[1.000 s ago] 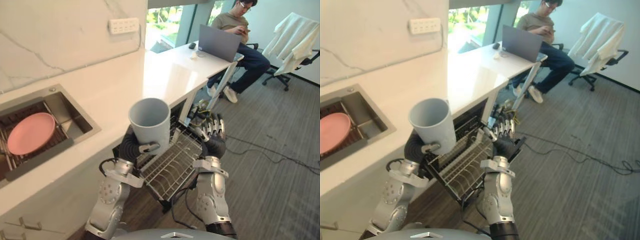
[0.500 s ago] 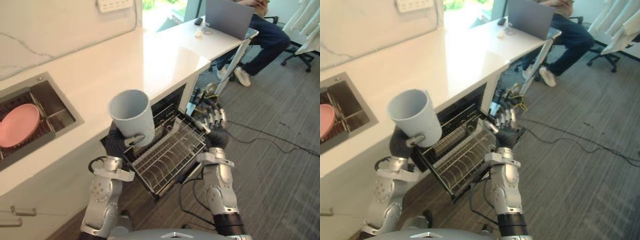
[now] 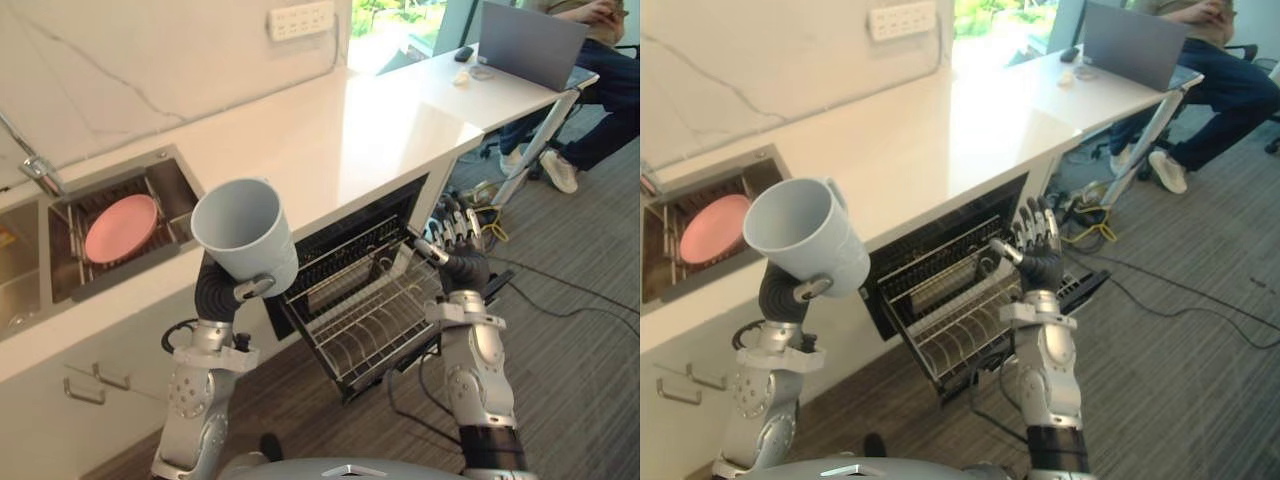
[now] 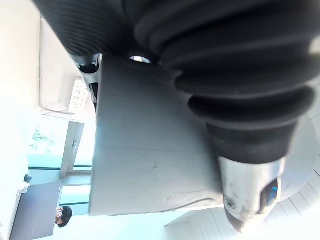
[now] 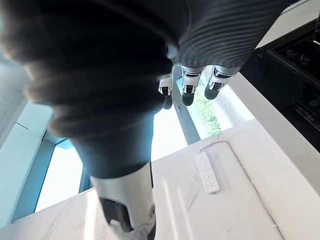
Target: Walk over to the sink, pick up the cup, carry it to the dishwasher, place the cup inside the dishwasher, then close the dishwasher door
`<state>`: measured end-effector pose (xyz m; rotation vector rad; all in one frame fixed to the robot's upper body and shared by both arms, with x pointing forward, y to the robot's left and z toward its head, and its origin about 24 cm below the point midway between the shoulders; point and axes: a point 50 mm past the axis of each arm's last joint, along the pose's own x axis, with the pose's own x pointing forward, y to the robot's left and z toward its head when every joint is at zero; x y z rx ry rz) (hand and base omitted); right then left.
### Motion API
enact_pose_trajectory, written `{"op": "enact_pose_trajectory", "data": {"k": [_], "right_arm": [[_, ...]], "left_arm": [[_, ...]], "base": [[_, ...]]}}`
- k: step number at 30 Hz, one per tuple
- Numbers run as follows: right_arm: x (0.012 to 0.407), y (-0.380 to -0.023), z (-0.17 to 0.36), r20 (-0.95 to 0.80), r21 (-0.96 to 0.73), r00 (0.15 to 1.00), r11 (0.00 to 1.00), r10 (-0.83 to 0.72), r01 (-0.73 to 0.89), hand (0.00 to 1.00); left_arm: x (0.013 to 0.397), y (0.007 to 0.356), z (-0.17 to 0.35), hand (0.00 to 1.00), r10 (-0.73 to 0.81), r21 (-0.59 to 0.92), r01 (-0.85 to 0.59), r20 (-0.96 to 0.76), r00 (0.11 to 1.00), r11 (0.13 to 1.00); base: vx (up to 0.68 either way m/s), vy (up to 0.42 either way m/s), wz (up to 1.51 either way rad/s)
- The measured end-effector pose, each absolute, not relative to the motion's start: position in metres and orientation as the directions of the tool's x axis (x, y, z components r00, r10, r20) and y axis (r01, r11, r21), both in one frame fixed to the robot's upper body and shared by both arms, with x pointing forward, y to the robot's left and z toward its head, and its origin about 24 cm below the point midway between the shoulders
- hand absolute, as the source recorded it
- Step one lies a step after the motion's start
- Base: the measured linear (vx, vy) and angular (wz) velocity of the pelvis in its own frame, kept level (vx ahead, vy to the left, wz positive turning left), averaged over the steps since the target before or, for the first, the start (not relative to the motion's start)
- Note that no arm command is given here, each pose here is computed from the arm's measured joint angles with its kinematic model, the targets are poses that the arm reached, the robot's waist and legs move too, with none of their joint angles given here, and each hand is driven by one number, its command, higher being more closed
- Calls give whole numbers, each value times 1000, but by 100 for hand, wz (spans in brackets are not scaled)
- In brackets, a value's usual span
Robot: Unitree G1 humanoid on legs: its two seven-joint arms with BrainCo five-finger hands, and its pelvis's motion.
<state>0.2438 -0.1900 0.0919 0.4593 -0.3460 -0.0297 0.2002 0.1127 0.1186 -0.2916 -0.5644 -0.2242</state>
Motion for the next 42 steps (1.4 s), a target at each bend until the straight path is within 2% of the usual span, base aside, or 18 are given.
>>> {"op": "enact_pose_trajectory", "data": {"k": [3,8,12,19,24,29,42], "right_arm": [[241,-173,93,327,519,941,849,-94,-96,0],[233,-155,105,396,508,918,836,-14,-206,0],[237,-127,114,455,475,880,799,135,-368,0],[236,-127,114,456,490,872,768,178,-413,0],[233,-121,117,478,486,848,735,231,-474,0],[229,-117,127,514,477,822,715,244,-511,0],[227,-92,115,447,464,817,687,364,-559,0]], "left_arm": [[203,100,125,100,-164,-149,301,578,799,942],[216,79,128,100,-205,-44,284,585,784,958],[218,82,127,100,-109,17,123,594,797,992],[230,79,117,100,-12,165,-107,594,804,981],[230,73,108,100,35,221,-204,591,806,954],[233,68,97,100,-3,321,-216,564,826,922],[237,67,87,100,3,369,-232,528,849,900]], "base": [[-43,72,2],[18,50,31],[36,-19,-32],[-60,-56,-6],[-68,-100,-13],[44,-48,-5],[-21,10,-1]]}}
